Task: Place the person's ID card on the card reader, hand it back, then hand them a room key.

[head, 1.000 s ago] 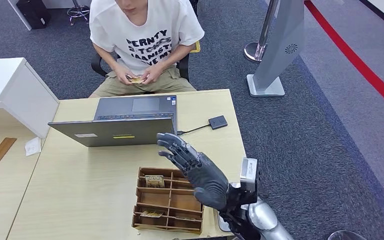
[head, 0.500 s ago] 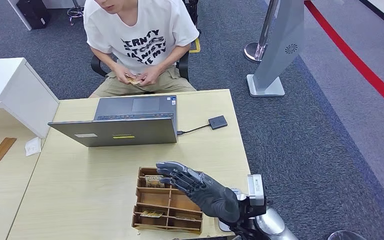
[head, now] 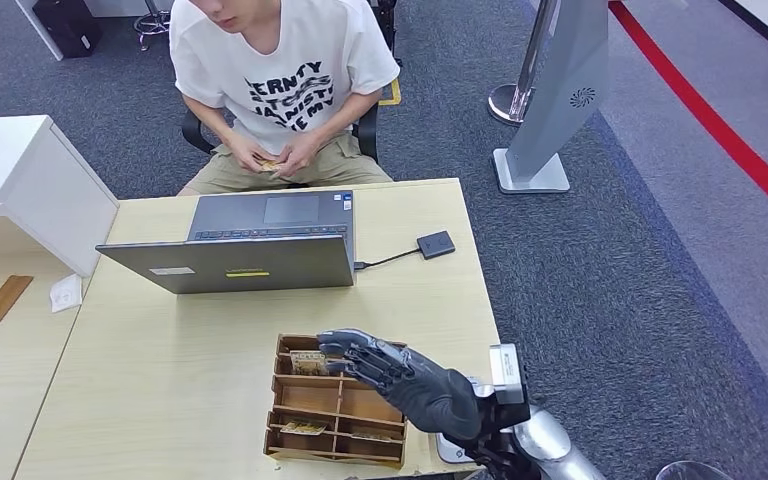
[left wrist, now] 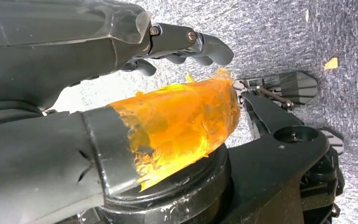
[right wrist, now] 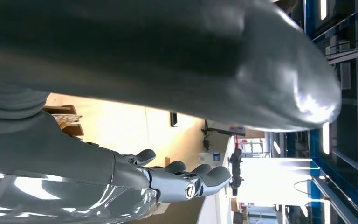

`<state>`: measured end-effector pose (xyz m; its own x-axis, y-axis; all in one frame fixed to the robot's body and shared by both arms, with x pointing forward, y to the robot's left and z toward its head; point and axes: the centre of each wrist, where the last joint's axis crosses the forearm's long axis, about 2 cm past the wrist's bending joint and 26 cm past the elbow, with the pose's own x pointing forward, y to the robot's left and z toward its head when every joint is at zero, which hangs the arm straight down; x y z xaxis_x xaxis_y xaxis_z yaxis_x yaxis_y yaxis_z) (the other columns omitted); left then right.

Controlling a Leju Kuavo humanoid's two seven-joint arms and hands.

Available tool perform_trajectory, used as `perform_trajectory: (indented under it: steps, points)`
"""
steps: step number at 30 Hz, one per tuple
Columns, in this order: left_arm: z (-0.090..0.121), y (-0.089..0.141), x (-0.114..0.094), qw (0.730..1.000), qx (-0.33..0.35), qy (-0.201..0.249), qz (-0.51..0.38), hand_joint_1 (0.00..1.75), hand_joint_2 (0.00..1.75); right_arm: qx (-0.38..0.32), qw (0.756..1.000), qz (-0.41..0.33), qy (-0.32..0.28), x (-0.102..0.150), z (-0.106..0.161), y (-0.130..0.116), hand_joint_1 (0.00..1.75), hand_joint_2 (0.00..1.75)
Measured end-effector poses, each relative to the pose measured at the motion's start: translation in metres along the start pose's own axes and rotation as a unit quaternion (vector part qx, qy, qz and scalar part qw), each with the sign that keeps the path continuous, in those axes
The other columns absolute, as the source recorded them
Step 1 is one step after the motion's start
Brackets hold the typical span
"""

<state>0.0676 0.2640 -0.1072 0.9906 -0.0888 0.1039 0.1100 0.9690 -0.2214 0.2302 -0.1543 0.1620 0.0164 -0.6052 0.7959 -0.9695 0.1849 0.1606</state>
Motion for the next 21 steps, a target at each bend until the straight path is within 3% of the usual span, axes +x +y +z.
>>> perform_trajectory:
  steps: [21]
  points:
    - [0.0, -0.002, 0.004, 1.0, 0.02, -0.016, 0.014, 0.0, 0.0, 0.001, 1.0, -0.007, 0.018, -0.003, 0.013, -0.003, 0.0, 0.0]
